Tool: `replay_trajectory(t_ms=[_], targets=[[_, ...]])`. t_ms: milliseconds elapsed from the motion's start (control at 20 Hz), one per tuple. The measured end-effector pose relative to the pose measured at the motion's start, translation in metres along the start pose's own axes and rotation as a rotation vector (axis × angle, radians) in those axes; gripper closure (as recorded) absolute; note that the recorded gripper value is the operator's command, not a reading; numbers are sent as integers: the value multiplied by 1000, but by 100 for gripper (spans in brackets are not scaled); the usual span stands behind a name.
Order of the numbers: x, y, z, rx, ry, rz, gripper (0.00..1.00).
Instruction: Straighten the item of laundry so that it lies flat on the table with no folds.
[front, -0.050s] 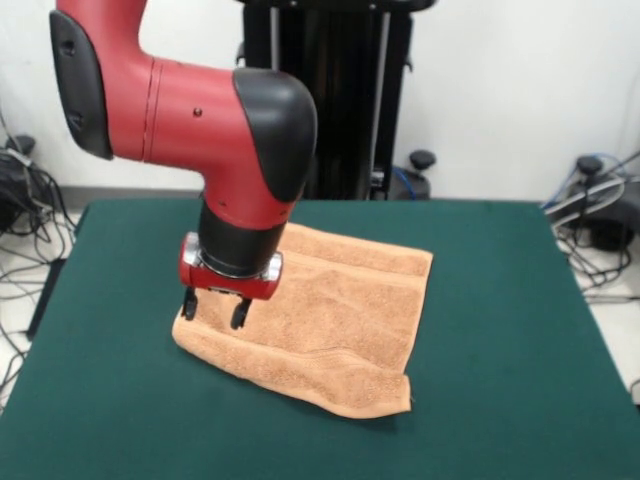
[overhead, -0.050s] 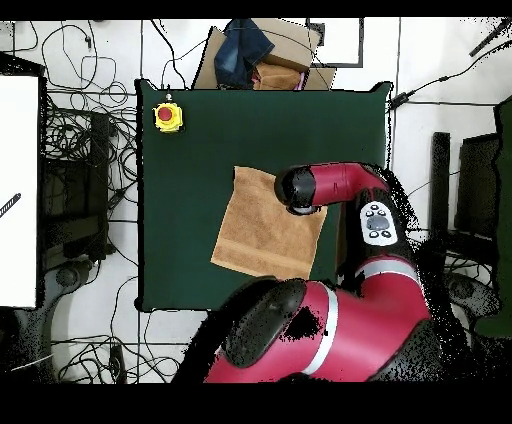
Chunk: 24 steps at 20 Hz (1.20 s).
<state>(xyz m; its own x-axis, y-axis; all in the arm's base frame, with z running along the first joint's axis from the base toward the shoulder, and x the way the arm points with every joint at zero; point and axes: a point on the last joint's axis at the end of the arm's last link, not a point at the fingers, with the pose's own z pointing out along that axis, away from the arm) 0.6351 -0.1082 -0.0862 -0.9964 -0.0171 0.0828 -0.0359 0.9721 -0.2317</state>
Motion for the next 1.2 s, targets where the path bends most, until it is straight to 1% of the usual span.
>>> replay_trajectory(t_ms=[400, 600, 900, 1000, 1200], targets=[[12, 11, 20, -14, 33, -10, 0], [13, 13, 28, -11, 36, -19, 0], [12, 14, 53, 5, 37, -39, 0], [13, 16, 65, 8, 41, -45, 0], [14, 18, 76, 9, 45, -50, 0]])
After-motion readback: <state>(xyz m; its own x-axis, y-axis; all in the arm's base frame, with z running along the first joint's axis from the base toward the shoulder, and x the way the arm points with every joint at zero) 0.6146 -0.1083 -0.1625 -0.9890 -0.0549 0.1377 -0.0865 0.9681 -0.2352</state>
